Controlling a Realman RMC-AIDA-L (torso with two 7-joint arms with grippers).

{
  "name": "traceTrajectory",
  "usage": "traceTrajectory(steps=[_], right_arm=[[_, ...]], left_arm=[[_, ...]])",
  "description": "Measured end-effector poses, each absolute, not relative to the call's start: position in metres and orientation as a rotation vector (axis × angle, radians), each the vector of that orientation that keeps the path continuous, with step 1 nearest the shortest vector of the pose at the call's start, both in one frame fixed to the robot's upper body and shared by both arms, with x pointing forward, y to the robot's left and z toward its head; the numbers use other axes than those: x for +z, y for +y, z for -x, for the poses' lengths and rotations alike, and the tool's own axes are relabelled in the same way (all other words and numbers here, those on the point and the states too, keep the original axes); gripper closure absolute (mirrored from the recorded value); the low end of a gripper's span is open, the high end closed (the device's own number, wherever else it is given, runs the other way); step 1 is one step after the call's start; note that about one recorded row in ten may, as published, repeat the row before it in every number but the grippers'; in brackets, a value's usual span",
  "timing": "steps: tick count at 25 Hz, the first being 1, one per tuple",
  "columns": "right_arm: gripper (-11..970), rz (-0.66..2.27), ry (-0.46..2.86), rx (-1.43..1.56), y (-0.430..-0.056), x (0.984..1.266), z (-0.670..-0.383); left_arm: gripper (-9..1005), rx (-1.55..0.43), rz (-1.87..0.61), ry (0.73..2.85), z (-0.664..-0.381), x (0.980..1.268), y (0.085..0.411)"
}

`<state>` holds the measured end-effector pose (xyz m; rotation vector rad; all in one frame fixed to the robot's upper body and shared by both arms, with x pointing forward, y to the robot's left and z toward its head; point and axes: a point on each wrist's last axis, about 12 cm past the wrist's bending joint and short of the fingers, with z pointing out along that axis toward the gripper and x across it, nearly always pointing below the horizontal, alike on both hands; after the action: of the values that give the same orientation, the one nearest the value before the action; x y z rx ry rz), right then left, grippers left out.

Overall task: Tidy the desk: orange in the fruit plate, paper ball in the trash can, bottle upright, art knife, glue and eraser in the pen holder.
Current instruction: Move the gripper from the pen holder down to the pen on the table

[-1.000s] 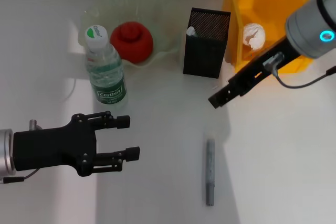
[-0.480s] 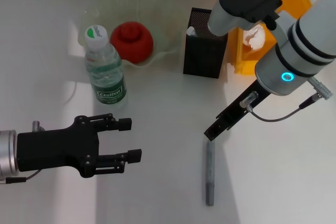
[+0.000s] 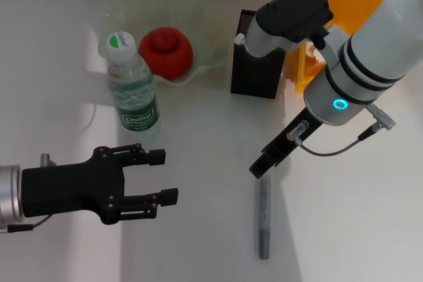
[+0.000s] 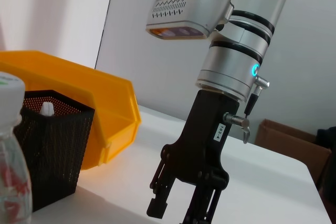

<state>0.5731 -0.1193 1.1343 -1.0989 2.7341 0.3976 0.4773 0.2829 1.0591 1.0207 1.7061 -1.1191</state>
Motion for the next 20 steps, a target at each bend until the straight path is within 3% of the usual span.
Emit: traceTrajectory(steps=[11, 16, 20], right_arm=[[274, 1.136, 2.724, 0.389, -0.109, 1.128, -0.571], [485, 1.133, 2.729, 0.398, -0.108, 1.127, -0.570], [535, 1.126, 2.734, 0.397, -0.108, 1.127, -0.570]], left_arm=[[242, -1.118, -1.025, 1.701, -0.479, 1.060, 0.280], [241, -1.115, -1.024, 1.701, -0.480, 1.060, 0.281], [241, -1.109, -1.022, 1.704, -0.480, 1.059, 0.281]])
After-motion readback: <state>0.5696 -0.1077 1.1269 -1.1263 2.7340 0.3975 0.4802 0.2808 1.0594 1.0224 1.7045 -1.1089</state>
